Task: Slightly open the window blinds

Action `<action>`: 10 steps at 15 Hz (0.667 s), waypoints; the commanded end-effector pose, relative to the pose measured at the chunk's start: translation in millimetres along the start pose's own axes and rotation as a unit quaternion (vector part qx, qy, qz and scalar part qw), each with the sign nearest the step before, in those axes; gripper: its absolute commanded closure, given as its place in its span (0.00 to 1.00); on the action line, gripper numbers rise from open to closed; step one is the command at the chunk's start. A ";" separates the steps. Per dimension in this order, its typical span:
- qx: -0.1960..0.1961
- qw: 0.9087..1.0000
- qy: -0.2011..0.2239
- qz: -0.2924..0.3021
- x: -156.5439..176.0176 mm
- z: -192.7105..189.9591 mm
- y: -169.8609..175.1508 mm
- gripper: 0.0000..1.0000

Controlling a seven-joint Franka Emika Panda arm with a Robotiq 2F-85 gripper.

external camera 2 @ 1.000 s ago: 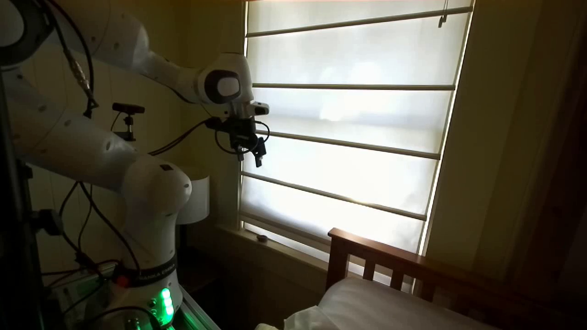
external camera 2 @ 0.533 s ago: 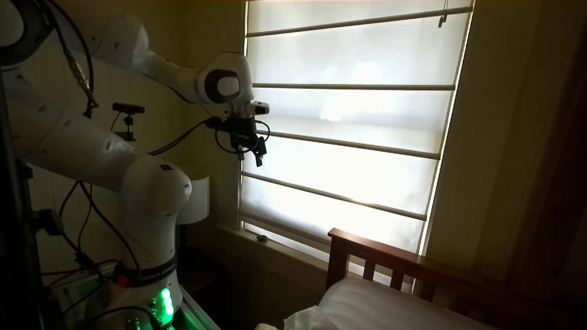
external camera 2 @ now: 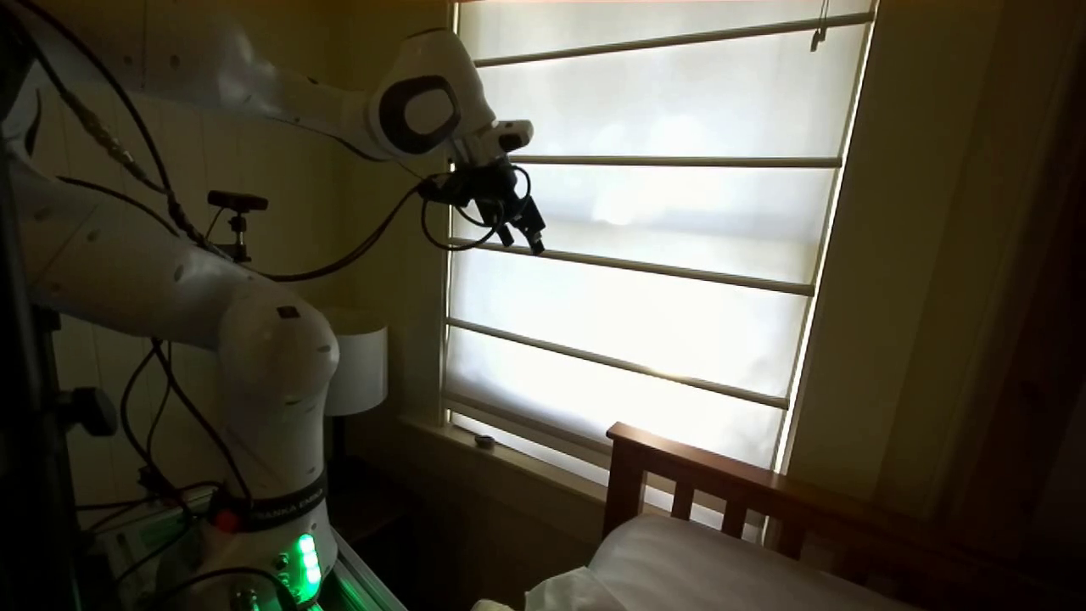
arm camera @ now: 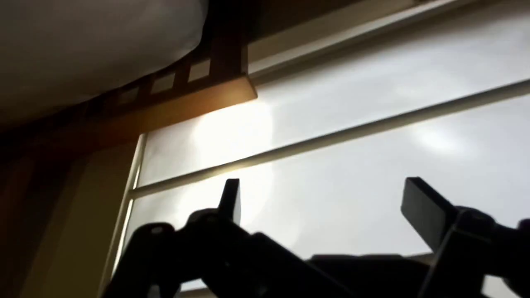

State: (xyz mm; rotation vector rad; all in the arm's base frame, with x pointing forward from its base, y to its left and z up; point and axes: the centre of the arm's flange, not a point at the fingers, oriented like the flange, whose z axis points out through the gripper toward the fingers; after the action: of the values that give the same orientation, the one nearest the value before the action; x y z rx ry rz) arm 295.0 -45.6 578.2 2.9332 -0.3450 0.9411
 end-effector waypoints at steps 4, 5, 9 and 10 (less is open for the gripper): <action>-0.017 0.996 0.074 0.041 25.5 -49.0 35.1 0.00; -0.018 0.996 0.077 0.042 26.5 -51.6 35.9 0.00; -0.018 0.996 0.077 0.042 26.6 -51.7 35.7 0.00; -0.037 0.994 0.083 0.064 37.7 -48.3 35.7 0.00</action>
State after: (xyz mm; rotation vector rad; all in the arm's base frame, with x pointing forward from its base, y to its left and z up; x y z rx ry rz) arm 278.8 -80.0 634.6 2.8116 -0.4740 1.1499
